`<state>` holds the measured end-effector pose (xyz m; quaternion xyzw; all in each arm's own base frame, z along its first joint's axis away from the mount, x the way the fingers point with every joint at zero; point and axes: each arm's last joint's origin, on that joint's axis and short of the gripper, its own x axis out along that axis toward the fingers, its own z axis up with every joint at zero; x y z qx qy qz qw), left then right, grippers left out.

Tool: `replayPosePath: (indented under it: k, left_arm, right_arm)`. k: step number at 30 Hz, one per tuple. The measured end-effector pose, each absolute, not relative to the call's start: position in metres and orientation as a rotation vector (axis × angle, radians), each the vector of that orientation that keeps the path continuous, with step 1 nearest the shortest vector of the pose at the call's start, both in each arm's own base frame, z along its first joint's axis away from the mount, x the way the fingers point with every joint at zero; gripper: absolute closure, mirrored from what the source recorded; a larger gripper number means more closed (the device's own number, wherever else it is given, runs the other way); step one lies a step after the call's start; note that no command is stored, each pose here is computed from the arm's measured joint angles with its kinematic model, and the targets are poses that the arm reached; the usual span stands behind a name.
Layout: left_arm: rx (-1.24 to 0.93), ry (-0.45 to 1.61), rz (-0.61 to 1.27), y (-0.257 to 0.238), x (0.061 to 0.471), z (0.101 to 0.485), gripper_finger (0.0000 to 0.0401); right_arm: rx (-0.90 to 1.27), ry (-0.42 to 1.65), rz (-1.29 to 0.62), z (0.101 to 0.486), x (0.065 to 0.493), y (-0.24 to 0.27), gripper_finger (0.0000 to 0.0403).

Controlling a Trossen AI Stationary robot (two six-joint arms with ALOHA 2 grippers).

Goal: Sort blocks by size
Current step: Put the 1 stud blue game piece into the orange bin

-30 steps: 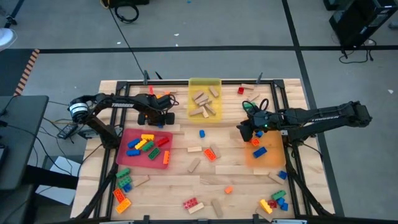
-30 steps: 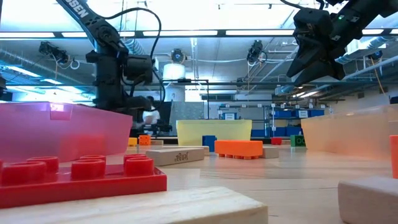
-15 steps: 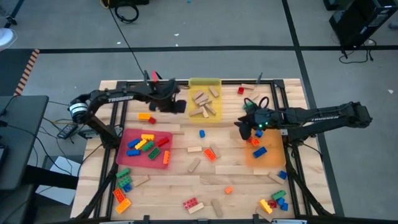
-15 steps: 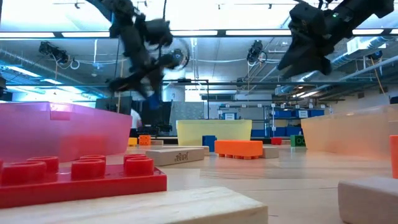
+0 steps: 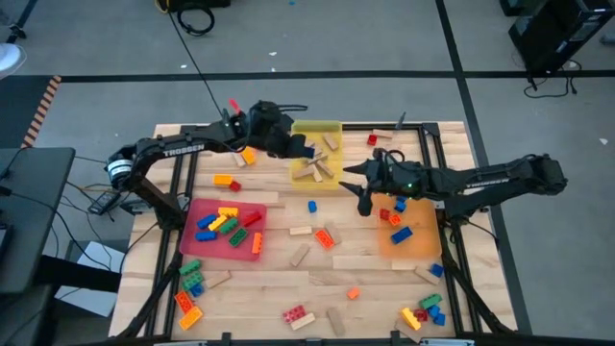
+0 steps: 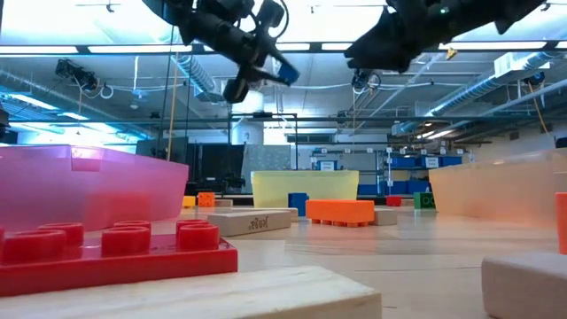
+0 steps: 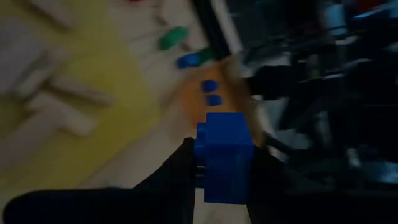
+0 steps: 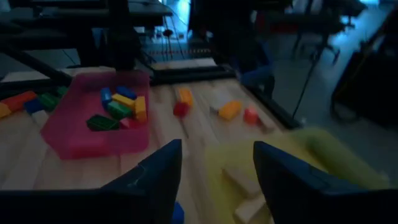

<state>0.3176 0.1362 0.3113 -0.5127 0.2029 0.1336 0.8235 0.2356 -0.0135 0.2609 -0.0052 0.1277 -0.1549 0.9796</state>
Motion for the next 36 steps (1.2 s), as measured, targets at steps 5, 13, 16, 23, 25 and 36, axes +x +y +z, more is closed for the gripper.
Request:
replayPosePath:
  k: [5,13,16,23,25,36]
  left_arm:
    - [-1.108,0.393,0.180,0.135,0.323,0.317,0.0299]
    - [-1.112,0.409,0.104,0.126,0.327,0.318,0.0299]
    - [-1.112,0.405,0.075,0.122,0.329,0.320,0.0299]
    - [-1.107,0.409,0.022,0.114,0.332,0.322,0.0299]
    - [-1.103,0.404,0.014,0.113,0.333,0.323,0.0299]
    - [-1.171,0.387,-0.094,0.111,0.366,0.299,0.0299]
  right_arm:
    - [-0.126,0.170,-0.279,0.262,0.250,-0.014,0.0137]
    - [-0.226,0.041,-0.322,0.260,0.269,-0.022,0.0066]
    - [-0.241,0.038,-0.298,0.256,0.274,-0.022,0.0060]
    - [-0.258,-0.021,-0.296,0.253,0.282,-0.022,0.0075]
    - [-0.257,-0.035,-0.301,0.253,0.283,-0.024,0.0081]
    - [-0.260,-0.026,-0.286,0.250,0.285,-0.027,0.0103]
